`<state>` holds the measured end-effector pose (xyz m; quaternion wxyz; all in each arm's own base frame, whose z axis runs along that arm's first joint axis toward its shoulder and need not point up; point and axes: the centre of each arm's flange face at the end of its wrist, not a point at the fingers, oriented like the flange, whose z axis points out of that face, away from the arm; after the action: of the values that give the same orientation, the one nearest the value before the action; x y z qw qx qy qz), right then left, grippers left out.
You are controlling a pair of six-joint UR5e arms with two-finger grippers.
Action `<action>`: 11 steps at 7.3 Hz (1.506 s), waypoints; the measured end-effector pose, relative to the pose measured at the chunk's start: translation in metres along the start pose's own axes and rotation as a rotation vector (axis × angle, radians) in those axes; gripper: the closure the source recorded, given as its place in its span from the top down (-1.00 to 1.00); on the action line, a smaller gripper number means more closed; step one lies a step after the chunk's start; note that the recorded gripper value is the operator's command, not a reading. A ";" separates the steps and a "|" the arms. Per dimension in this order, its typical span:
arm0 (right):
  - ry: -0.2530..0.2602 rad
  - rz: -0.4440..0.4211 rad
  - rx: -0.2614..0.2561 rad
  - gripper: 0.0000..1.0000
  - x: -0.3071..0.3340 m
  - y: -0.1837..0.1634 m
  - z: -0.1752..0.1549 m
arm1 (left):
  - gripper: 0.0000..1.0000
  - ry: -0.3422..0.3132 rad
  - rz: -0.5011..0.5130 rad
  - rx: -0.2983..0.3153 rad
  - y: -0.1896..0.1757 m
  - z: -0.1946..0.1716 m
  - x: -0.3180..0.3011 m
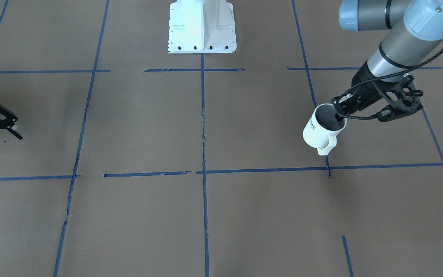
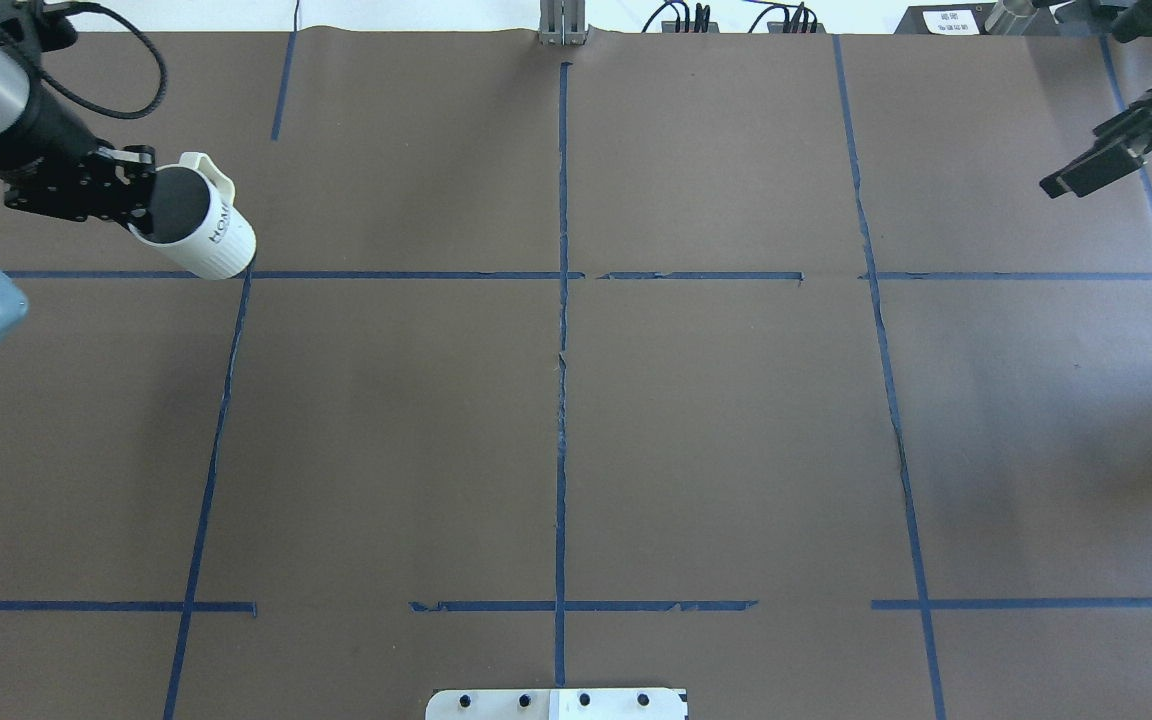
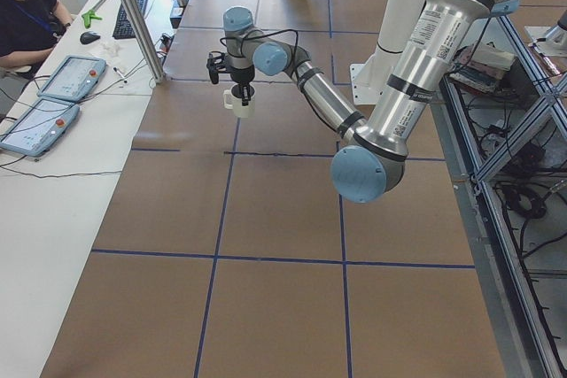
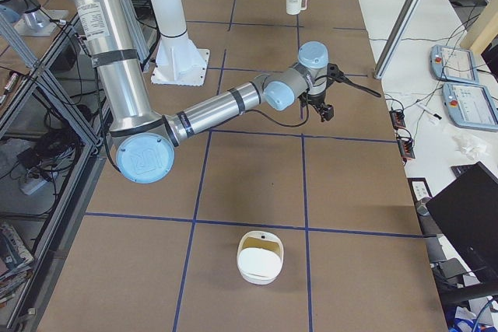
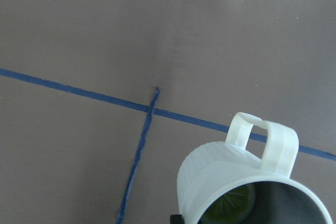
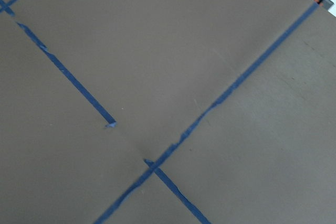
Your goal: Left arm hands cup to right arm to dump lemon
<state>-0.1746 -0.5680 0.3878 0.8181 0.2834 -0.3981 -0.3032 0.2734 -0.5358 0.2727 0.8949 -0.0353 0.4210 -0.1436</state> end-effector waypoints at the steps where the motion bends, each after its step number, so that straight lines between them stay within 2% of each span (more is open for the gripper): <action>1: -0.026 -0.015 0.071 0.98 -0.028 -0.017 0.009 | -1.00 0.014 -0.048 -0.018 0.012 0.004 0.033; 2: -0.040 -0.014 0.143 0.98 -0.060 -0.036 0.021 | -1.00 0.025 -0.100 -0.032 0.019 0.006 0.060; 4: -0.017 0.003 0.305 0.98 -0.140 -0.065 0.060 | -0.99 0.044 -0.221 -0.062 0.018 0.005 0.105; 6: -0.004 0.067 0.476 0.98 -0.225 -0.083 0.090 | -0.99 0.078 -0.400 -0.088 0.025 0.001 0.149; 7: 0.008 0.087 0.531 0.99 -0.261 -0.087 0.103 | -0.99 0.095 -0.491 -0.083 0.036 0.003 0.162; 9: 0.023 0.092 0.596 0.99 -0.319 -0.094 0.118 | -0.99 0.098 -0.610 -0.041 0.069 0.026 0.186; 11: 0.024 0.087 0.609 0.99 -0.338 -0.095 0.123 | -0.99 0.092 -0.643 -0.056 0.082 0.033 0.196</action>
<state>-0.4706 -0.4137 0.2230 0.7126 0.5017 -0.4727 -0.1310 0.4359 -0.5160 0.1330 0.7823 -0.1847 0.4322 -0.4087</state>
